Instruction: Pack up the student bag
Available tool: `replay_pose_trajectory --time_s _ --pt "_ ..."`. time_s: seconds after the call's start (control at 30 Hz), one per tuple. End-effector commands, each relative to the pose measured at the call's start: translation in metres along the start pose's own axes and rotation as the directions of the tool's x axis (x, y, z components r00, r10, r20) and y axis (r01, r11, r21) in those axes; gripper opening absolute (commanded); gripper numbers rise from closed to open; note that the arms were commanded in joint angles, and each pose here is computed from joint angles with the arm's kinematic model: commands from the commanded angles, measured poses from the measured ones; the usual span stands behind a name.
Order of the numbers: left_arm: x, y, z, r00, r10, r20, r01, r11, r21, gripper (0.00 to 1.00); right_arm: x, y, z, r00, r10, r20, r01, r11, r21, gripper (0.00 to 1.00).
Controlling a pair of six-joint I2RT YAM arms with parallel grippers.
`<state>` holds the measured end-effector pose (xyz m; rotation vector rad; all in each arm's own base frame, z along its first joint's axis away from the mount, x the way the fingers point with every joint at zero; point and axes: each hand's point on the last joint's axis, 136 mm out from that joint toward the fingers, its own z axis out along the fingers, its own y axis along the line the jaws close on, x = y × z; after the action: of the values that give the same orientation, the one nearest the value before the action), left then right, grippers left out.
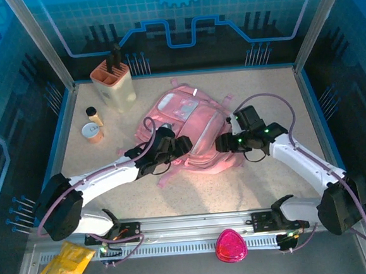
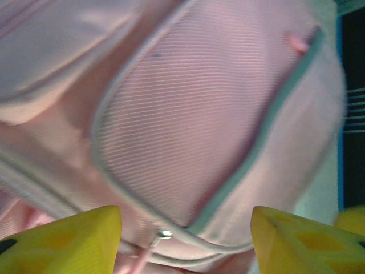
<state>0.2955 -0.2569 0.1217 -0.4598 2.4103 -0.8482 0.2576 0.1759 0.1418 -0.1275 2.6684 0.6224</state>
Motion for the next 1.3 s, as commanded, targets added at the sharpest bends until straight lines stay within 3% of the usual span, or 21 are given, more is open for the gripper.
replay_pose_trajectory --time_s 0.0,0.13,0.4,0.6,0.77,0.87,1.27 --pt "-0.003 0.010 0.012 0.993 -0.108 0.035 0.108 0.994 -0.002 0.64 0.016 0.004 -0.002 0.998 -0.067 -0.009 0.068 0.996 0.060 0.59" --pt "0.001 0.021 0.030 0.983 -0.184 0.021 0.184 0.982 -0.027 0.63 0.030 0.020 0.007 0.995 -0.095 -0.028 0.097 0.994 0.055 0.61" --pt "-0.001 0.017 0.045 0.975 -0.220 0.026 0.220 0.975 -0.027 0.53 0.043 0.047 0.026 0.990 -0.138 -0.033 0.139 0.989 0.041 0.55" --pt "-0.009 0.005 0.054 0.962 -0.269 0.044 0.270 0.963 -0.003 0.32 0.045 0.057 0.044 0.992 -0.124 0.001 0.123 0.992 0.041 0.57" --pt "-0.005 -0.013 0.065 0.946 -0.324 -0.009 0.323 0.943 0.075 0.09 0.035 0.067 0.057 0.996 -0.082 0.037 0.081 0.997 0.018 0.55" --pt "0.006 -0.027 0.067 0.938 -0.343 -0.048 0.347 0.929 0.126 0.01 0.032 0.069 0.066 0.997 -0.067 0.045 0.066 0.998 0.010 0.52" --pt "0.020 -0.048 0.057 0.944 -0.323 -0.069 0.330 0.929 0.167 0.00 0.021 0.049 0.092 0.996 0.008 0.092 -0.017 0.996 0.091 0.39"
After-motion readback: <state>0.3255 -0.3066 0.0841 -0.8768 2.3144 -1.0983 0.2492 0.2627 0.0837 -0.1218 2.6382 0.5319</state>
